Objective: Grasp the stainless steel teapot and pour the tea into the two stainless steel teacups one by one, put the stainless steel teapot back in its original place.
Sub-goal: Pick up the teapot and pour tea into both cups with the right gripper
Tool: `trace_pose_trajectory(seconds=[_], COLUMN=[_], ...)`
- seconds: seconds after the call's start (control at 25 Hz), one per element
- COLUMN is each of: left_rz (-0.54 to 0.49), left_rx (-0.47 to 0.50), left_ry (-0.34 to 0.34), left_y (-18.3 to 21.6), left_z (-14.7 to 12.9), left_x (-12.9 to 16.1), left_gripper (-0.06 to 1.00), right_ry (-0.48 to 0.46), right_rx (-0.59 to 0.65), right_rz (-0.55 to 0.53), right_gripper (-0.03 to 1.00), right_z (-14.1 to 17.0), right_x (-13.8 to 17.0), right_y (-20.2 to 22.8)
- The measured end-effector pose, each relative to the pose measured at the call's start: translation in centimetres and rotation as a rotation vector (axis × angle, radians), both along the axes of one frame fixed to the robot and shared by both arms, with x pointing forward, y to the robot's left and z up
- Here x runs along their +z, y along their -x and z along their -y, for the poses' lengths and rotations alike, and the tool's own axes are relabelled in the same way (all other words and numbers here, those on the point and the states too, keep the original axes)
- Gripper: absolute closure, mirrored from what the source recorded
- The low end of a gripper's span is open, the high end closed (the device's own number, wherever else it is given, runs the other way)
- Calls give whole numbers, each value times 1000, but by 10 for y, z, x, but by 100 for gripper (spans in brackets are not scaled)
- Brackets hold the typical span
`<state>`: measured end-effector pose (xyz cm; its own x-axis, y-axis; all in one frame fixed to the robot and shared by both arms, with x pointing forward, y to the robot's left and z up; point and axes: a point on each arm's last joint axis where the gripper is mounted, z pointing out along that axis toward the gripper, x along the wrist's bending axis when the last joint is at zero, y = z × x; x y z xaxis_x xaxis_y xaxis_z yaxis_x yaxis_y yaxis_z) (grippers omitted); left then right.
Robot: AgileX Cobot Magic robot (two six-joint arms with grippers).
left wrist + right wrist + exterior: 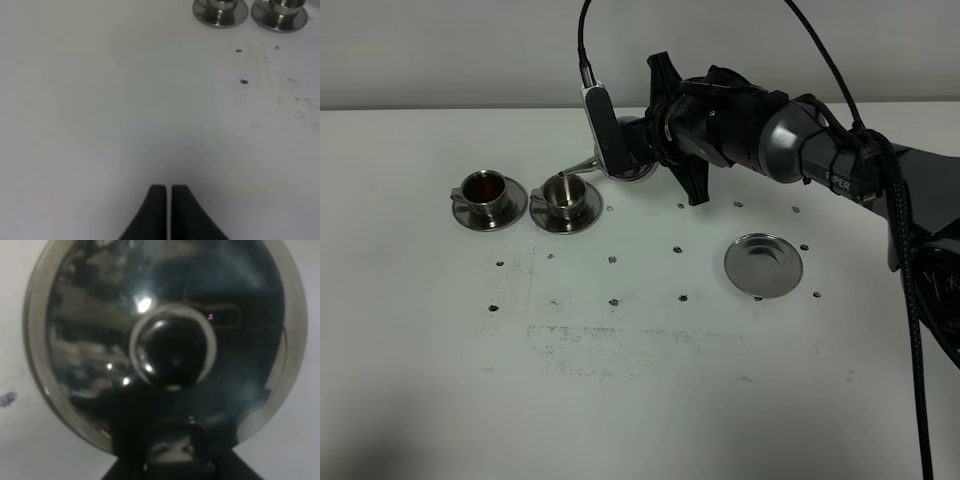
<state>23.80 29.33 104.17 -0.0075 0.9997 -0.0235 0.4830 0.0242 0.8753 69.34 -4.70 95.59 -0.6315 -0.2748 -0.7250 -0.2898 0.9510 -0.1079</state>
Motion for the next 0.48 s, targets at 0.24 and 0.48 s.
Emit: trace_pose_trajectory(seconds=[0.24,0.48], left_rz=[0,0], left_rx=[0,0], left_ry=[0,0], left_y=[0,0], left_z=[0,0], left_x=[0,0], left_gripper=[89,89], right_ry=[14,63], right_rx=[34,69], right_rz=[31,52], right_gripper=[79,79], right_z=[-2,-3], right_x=[-5,-15], right_y=[-3,-6])
